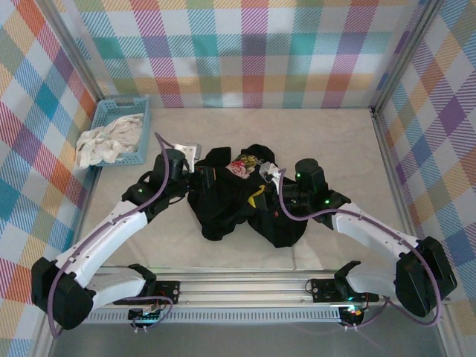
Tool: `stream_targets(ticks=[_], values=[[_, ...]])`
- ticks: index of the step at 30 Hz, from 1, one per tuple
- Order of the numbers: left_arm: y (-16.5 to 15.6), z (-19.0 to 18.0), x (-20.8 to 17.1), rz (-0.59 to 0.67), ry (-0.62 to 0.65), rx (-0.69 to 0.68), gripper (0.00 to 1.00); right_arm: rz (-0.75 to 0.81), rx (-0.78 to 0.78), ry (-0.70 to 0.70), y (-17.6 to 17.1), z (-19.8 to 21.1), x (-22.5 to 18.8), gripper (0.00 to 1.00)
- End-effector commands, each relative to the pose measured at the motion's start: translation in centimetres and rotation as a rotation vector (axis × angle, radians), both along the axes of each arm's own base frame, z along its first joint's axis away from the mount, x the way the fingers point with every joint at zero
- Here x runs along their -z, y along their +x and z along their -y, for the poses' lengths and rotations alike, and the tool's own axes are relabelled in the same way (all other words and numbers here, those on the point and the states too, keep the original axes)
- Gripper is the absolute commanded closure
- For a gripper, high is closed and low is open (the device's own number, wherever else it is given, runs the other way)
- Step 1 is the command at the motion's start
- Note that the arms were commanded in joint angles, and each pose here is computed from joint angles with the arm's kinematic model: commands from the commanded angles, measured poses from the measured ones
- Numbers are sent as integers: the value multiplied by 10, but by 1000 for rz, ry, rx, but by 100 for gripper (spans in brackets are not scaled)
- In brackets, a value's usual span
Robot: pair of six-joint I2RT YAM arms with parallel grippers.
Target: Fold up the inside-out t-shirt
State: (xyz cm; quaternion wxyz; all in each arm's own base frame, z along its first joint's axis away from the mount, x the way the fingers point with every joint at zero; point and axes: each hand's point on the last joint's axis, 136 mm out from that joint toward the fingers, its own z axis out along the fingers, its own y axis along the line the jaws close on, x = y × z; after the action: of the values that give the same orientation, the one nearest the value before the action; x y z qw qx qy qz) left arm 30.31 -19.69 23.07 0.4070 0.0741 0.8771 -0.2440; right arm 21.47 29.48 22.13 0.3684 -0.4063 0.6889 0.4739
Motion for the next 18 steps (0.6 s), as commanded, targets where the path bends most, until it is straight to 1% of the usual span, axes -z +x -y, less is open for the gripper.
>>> stream_targets(ticks=[1,5,8,11,15,18], values=[[-7,-8,-2,31,126,-32,60,9,-62,71,-5,-5,-16,100],[-28,-9,5,40,182,-20,49,-6,-41,57,3,-6,-12,100],[-46,-6,6,44,161,10,44,-14,-22,47,8,-6,-10,100],[-66,12,8,43,117,115,43,-20,-16,41,10,-6,-9,100],[-91,49,12,12,26,328,48,-19,-9,39,11,-5,-9,100],[-93,60,20,-28,29,382,48,-19,-6,35,11,-4,-9,100]])
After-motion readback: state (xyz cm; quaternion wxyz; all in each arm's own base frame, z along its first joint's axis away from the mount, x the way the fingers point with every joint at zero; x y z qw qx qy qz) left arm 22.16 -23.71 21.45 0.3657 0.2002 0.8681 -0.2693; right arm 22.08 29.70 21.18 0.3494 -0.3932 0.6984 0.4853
